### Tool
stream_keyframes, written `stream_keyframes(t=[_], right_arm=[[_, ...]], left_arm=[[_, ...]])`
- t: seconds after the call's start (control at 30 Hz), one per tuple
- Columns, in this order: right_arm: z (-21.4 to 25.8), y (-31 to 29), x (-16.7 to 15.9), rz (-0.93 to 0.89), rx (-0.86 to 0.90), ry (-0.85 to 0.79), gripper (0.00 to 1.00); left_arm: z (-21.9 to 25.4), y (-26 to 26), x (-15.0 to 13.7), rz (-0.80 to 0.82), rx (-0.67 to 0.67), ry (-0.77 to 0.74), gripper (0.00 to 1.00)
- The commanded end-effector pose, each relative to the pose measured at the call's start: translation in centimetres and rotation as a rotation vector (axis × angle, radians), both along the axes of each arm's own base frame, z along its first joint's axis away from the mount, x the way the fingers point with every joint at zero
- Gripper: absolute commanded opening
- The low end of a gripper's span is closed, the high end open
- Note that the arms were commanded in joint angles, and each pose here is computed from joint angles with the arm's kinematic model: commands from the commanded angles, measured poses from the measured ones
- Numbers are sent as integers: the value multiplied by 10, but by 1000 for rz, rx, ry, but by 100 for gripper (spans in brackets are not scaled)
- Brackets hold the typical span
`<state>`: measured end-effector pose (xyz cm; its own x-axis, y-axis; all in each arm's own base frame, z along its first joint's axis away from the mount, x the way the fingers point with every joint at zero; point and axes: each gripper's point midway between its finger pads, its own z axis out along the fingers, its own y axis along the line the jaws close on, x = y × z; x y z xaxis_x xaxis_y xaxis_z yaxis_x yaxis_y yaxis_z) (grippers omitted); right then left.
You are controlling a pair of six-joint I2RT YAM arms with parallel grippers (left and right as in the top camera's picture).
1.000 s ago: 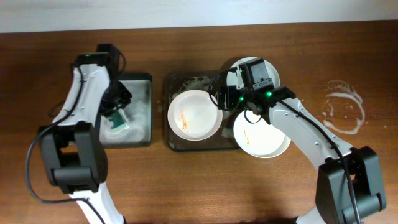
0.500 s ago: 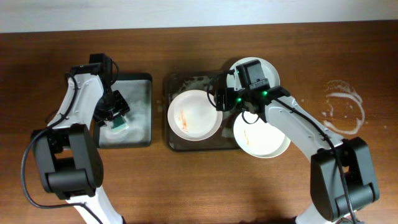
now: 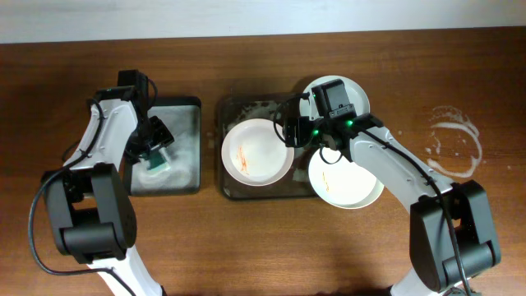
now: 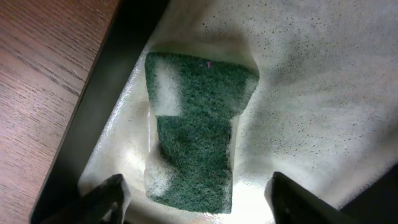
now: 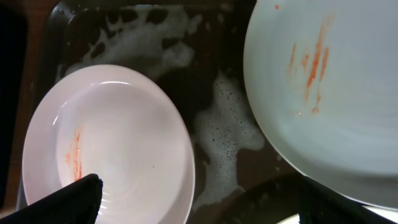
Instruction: Clean dirty plates on tray and stack at the side
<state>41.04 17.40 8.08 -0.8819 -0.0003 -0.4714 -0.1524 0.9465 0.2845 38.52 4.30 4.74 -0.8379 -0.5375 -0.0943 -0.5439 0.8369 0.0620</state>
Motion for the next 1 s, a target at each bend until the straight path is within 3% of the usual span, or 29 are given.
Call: stream_keyframes(t=[0.0, 0.23, 0.97], right_arm=[[5, 7, 2, 20, 15, -10, 99], [5, 7, 2, 20, 16, -10, 99], [5, 8, 3, 24, 23, -11, 99]], left_arm=[[7, 0, 1, -69, -1, -16, 78], [8, 1, 16, -97, 8, -74, 66], [-27, 3, 8, -89, 18, -79, 55]])
